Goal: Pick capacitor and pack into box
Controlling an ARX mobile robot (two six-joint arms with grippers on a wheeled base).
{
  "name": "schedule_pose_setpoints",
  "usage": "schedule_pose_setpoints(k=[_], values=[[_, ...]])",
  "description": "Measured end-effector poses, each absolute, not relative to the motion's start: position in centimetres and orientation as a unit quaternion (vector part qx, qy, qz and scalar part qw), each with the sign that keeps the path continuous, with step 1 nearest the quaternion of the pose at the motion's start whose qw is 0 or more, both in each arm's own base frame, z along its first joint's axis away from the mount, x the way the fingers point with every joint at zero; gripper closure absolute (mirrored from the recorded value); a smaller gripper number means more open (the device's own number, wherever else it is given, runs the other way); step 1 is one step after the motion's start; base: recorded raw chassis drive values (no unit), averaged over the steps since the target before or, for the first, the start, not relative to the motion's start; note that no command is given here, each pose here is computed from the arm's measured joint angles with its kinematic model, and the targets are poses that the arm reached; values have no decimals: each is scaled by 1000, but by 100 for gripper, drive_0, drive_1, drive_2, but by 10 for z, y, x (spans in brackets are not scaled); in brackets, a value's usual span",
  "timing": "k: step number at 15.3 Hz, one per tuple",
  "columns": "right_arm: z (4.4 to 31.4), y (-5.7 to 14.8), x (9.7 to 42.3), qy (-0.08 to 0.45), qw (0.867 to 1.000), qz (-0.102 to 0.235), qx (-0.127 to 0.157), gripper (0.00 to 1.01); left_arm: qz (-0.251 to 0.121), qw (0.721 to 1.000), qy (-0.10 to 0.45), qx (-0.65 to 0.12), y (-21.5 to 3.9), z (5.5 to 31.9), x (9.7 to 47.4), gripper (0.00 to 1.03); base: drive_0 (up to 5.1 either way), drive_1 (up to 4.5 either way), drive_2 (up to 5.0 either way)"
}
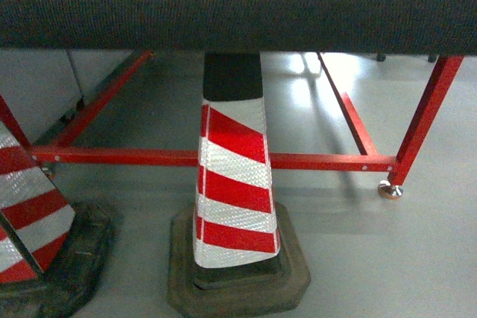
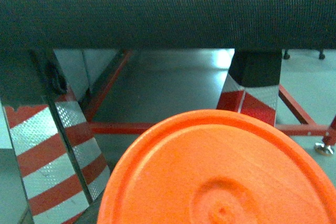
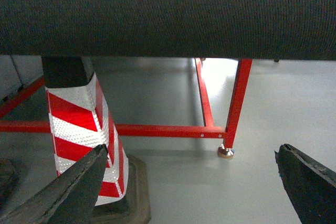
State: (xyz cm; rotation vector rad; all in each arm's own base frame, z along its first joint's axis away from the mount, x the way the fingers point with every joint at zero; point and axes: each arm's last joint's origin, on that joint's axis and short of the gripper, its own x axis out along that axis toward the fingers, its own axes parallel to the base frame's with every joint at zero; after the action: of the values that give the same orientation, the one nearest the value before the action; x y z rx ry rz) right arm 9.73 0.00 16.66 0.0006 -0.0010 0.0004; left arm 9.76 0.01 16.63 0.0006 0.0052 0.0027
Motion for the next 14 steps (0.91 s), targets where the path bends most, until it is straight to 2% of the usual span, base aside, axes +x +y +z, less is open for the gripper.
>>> schedule_pose_setpoints(k=[14], values=[[167, 0, 97, 0, 1000, 0, 2, 3, 0, 1000, 3, 1, 0, 166, 98, 60, 0, 0, 0]])
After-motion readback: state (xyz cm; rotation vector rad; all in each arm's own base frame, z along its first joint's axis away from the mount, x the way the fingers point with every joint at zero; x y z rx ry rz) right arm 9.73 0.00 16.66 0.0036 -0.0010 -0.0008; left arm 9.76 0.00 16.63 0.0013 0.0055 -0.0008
